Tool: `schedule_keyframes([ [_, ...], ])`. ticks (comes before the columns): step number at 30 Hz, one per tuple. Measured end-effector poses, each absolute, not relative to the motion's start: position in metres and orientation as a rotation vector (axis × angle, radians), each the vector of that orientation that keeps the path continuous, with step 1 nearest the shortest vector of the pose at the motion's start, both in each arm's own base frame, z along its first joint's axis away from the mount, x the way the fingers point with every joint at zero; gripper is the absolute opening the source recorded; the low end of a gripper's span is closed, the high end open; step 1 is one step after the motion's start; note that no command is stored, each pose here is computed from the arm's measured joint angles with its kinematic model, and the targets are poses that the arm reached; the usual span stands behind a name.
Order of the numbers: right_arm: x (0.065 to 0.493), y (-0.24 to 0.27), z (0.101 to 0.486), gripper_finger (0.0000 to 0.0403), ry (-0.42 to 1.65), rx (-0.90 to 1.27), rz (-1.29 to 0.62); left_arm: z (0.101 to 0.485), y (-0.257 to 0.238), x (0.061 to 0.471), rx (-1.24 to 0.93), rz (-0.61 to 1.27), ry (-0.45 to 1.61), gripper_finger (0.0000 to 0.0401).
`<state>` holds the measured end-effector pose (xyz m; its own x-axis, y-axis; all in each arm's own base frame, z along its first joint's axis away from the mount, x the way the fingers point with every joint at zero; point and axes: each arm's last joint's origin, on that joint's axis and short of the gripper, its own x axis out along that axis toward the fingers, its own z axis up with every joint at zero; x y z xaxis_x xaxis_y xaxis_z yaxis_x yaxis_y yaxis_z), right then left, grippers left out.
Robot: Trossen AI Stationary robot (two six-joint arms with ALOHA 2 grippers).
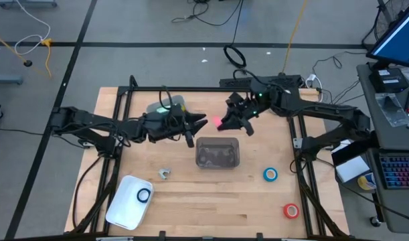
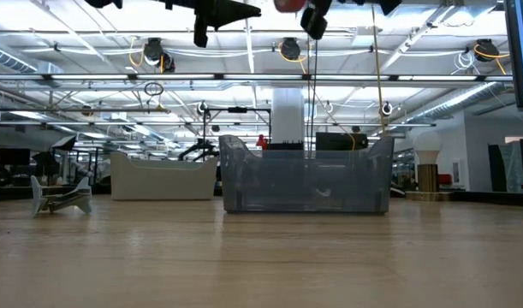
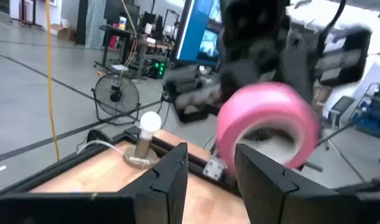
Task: Pick and place Stapler, Stapler remover, tape
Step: Put the pink tape into the white bin
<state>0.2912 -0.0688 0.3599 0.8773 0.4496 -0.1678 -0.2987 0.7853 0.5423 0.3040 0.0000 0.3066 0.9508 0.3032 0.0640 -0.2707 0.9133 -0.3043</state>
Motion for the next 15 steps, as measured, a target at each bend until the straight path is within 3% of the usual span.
schedule_keyframes([
  [15, 0.321, -0.078, 0.343, 0.0033, 0.245, 0.549, 0.42, 0.299, 0.002, 0.305, -0.275, 0.309, -0.042, 0.0131],
])
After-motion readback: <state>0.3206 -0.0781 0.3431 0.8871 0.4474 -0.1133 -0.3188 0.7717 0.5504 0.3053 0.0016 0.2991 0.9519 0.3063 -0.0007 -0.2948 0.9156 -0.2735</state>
